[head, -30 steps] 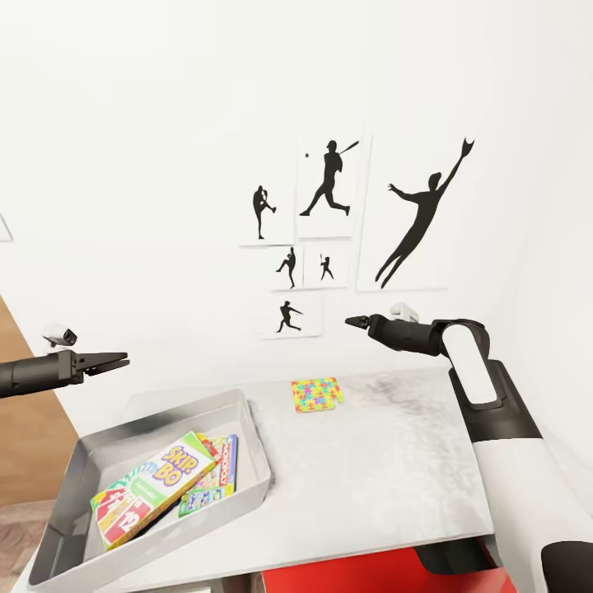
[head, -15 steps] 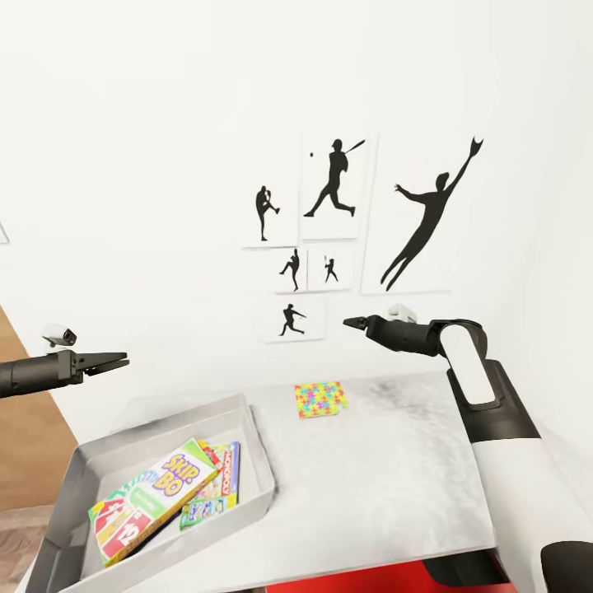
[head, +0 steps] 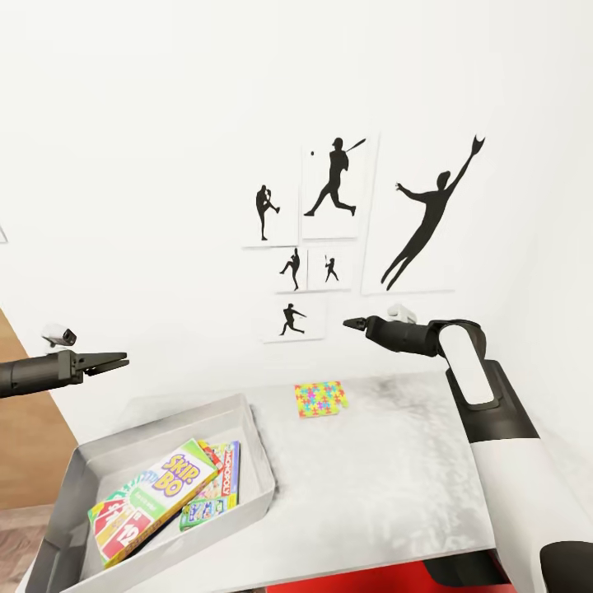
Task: Put all the toys in the child's room - the three board games (two on the bed and one on the table), the two jigsaw puzzles on the table, and the tennis ball on the table - inside the toy box on the table in the child's room.
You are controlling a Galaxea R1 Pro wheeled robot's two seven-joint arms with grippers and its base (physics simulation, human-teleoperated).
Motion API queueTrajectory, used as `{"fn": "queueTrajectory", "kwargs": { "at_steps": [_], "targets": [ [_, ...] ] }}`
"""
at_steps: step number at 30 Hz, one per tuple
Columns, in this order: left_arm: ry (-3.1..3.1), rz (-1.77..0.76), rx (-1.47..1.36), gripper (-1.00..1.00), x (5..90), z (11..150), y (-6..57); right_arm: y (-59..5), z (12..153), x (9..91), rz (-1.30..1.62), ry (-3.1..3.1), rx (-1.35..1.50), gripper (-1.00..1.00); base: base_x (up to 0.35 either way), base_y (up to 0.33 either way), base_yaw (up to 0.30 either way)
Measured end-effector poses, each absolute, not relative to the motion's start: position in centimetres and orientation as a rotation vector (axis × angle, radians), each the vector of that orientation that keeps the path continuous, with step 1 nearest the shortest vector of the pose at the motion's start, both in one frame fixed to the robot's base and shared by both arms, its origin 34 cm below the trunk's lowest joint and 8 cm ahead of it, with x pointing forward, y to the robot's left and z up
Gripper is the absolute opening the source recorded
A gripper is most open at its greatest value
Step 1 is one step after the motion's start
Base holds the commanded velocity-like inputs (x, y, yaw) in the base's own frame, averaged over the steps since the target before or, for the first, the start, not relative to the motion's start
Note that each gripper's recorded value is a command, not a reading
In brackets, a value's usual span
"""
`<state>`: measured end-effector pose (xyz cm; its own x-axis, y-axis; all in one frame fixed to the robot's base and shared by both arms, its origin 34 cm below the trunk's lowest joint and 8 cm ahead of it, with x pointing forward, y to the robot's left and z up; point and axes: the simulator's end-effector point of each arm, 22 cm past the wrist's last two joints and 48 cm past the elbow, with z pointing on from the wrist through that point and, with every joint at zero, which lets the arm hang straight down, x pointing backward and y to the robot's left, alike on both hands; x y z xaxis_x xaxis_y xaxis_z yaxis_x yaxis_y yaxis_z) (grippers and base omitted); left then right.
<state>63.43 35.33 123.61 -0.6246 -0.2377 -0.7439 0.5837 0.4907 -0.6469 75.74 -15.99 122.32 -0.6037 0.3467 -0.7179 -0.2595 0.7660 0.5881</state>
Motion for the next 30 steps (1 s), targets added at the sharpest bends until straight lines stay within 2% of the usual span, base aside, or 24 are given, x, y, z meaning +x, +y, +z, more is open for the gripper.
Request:
{"fn": "queueTrajectory", "kwargs": {
  "at_steps": [30],
  "targets": [
    [1.911,-1.24,0.277,1.0,63.8,122.7,35.3,-16.6,120.4,76.4,0.794,2.095,0.106,1.0,0.0,0.0,0.0]
  ]
}}
